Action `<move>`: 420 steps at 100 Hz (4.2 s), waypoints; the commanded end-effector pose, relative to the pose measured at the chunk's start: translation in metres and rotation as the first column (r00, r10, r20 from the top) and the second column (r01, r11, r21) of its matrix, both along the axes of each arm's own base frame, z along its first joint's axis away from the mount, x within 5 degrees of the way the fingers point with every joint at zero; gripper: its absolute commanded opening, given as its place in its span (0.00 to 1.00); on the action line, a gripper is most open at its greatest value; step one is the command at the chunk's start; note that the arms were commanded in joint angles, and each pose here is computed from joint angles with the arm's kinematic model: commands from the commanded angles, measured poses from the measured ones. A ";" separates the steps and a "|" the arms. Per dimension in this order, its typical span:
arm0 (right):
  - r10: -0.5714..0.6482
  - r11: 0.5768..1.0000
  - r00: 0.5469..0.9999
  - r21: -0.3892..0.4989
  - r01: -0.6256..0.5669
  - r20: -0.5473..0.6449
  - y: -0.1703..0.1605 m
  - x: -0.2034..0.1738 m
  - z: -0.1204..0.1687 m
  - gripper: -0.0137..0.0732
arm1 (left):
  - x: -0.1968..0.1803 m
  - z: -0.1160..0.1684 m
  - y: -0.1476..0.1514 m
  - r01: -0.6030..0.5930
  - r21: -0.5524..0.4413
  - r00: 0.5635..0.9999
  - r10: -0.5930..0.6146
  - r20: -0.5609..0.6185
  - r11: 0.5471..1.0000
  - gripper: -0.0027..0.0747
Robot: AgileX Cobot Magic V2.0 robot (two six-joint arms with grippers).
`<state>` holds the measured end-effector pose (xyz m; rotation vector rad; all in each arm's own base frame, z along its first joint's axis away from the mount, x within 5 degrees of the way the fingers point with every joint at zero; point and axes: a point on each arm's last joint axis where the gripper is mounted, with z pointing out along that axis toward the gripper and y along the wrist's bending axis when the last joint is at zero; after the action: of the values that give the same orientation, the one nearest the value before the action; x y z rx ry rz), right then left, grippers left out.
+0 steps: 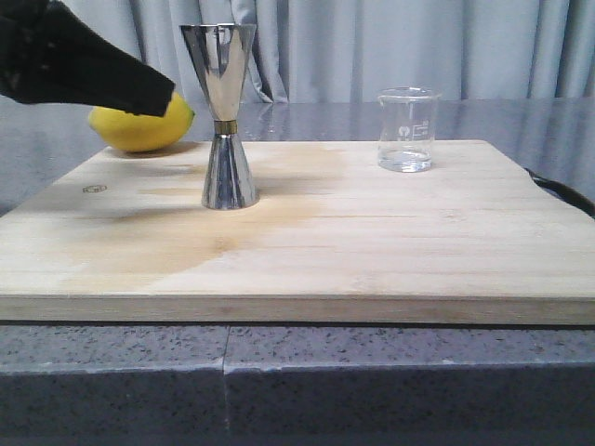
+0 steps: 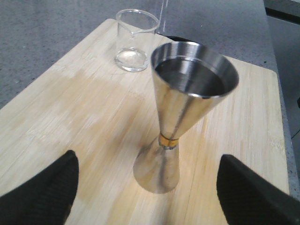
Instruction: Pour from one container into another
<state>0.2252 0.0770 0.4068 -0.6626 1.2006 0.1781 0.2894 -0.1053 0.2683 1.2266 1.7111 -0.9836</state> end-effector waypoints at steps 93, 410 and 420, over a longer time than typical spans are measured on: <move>-0.621 0.777 0.762 -0.018 0.629 -0.182 -0.065 -0.017 0.056 0.81 | -0.086 0.204 0.117 -0.795 -0.471 0.249 0.913 0.323 0.383 0.71; -0.583 0.807 0.809 0.066 0.587 -0.071 -0.086 -0.170 -0.060 0.07 | -0.237 -0.050 0.107 -0.852 -0.496 0.123 0.985 0.118 0.166 0.01; -0.583 0.807 0.809 0.066 0.587 -0.071 -0.086 -0.170 -0.060 0.07 | -0.236 -0.056 0.106 -0.868 -0.461 0.126 0.980 0.152 0.183 0.01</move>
<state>0.0565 -0.0114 0.3365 -0.1460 1.4374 -0.2689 0.0561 0.0001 0.2045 -0.0957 1.5667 -0.0772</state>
